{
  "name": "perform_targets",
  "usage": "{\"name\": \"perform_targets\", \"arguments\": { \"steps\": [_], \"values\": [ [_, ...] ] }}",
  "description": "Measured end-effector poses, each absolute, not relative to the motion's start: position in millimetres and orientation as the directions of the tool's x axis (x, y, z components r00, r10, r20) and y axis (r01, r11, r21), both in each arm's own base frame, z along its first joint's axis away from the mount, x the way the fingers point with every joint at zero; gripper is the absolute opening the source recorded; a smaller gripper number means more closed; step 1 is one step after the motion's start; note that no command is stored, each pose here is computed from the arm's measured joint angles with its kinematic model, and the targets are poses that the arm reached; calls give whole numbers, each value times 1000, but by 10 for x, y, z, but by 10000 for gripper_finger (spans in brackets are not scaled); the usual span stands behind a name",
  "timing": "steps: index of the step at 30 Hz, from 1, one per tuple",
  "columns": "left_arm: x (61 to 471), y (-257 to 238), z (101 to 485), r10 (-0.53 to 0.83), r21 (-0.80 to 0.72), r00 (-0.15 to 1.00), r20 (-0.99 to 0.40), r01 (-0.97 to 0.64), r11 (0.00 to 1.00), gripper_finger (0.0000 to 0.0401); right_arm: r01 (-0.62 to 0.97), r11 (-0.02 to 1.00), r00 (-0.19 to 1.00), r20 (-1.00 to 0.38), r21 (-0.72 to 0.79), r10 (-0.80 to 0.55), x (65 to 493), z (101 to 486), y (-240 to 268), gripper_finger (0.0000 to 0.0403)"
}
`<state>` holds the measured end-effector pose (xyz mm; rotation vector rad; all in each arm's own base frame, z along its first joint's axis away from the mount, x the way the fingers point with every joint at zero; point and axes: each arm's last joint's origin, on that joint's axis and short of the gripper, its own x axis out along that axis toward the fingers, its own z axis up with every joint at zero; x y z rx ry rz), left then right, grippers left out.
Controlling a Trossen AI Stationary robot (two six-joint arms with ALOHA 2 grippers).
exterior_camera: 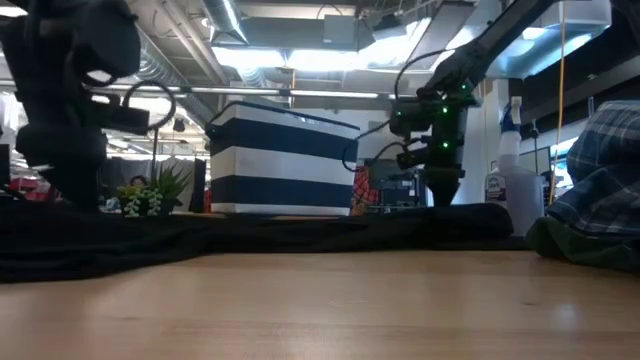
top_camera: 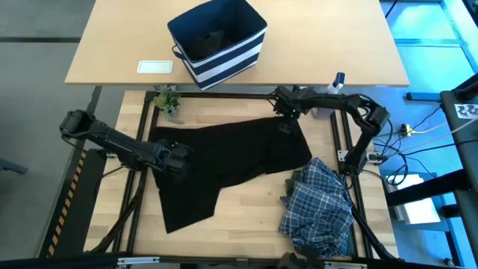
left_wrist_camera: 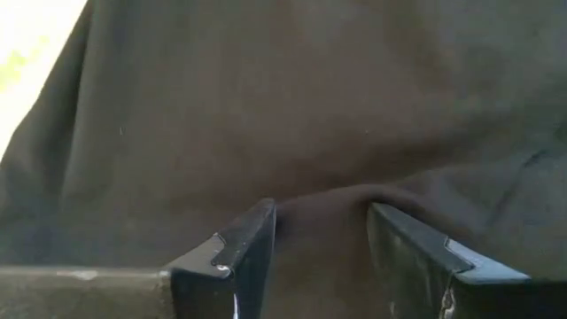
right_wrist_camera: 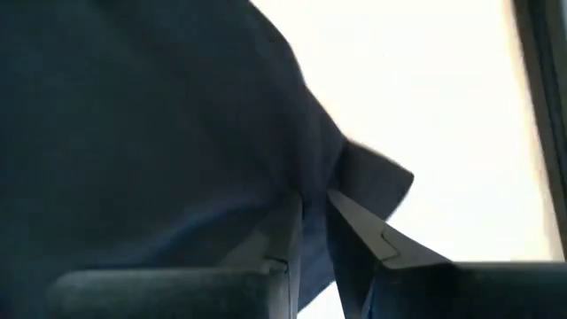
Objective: Fold Laundry from Bin
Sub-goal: Fold the black shirt
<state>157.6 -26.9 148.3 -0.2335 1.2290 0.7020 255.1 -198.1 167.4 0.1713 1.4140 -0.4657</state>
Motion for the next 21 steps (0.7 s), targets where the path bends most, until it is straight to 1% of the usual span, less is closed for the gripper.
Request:
{"name": "perform_targets", "arguments": {
  "steps": [3, 6, 9, 11, 14, 17, 19, 21],
  "values": [
    [1524, -202, 1477, 354, 220, 79, -932, -653, 725, 174, 425, 889, 16, -980, -172, -197, 2487, 1599, -2027, 53],
    [1474, -133, 1481, 376, 262, 14, -927, -693, 672, 174, 434, 873, -92, -974, -224, -205, 2402, 1533, -2068, 53],
    [1472, -73, 1485, 393, 278, -4, -920, -714, 643, 174, 457, 837, -193, -952, -302, -238, 2301, 1503, -2135, 53],
    [1477, -37, 1492, 407, 288, -9, -913, -721, 630, 174, 492, 801, -220, -939, -341, -265, 2251, 1507, -2196, 53],
    [1527, 6, 1558, 437, 297, 4, -900, -728, 618, 174, 531, 774, -232, -937, -346, -260, 2195, 1520, -2257, 53],
    [1638, 22, 1699, 478, 295, 58, -876, -720, 628, 174, 540, 771, -211, -941, -338, -265, 2215, 1575, -2280, 53],
    [1727, 25, 1817, 507, 290, 108, -855, -711, 641, 174, 547, 771, -181, -945, -326, -271, 2238, 1653, -2285, 53],
    [1816, 22, 1916, 518, 265, 167, -839, -705, 658, 174, 555, 773, -128, -950, -307, -286, 2285, 1773, -2277, 53]
  ]
}}
